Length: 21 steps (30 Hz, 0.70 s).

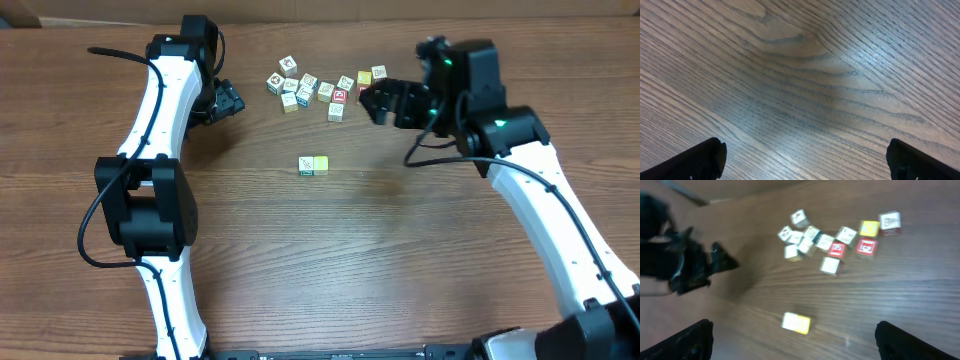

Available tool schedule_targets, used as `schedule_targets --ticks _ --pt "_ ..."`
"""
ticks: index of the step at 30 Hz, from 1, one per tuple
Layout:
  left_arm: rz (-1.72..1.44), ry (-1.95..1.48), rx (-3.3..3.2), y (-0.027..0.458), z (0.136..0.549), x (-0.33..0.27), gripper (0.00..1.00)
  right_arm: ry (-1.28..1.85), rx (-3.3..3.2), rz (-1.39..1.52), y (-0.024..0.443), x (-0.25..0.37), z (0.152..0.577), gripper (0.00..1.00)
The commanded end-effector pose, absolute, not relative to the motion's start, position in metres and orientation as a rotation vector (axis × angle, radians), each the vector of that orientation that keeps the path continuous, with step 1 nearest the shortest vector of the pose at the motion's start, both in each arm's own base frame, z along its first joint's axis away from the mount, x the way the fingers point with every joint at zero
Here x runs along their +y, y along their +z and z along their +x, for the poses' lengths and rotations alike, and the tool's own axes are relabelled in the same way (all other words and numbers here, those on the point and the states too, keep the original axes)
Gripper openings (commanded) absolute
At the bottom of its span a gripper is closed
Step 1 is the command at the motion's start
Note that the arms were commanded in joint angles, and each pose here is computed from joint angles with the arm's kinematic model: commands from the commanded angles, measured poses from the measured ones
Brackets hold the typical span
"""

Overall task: Form a horizontal line
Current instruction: 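Move the right gripper over the cluster's right side blocks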

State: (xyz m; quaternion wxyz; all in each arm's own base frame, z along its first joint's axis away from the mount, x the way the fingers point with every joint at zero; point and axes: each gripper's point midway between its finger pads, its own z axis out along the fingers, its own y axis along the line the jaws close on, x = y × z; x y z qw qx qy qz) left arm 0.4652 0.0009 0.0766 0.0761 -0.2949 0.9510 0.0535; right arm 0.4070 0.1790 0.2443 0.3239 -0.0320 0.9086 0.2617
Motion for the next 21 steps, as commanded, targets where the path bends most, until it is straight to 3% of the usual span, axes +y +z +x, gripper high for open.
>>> schedule_targets --ticks 1,13,21 --pt "-0.866 0.162 2.846 0.077 0.47 0.0 1.0 0.54 2.354 -0.124 0.262 0.181 0.408 1.0" --pt "-0.866 0.162 2.846 0.077 0.47 0.0 1.0 0.475 2.344 -0.128 0.254 0.189 0.418 1.0" --pt "-0.866 0.162 2.846 0.077 0.47 0.0 1.0 0.459 2.385 -0.126 0.215 0.198 0.442 1.0"
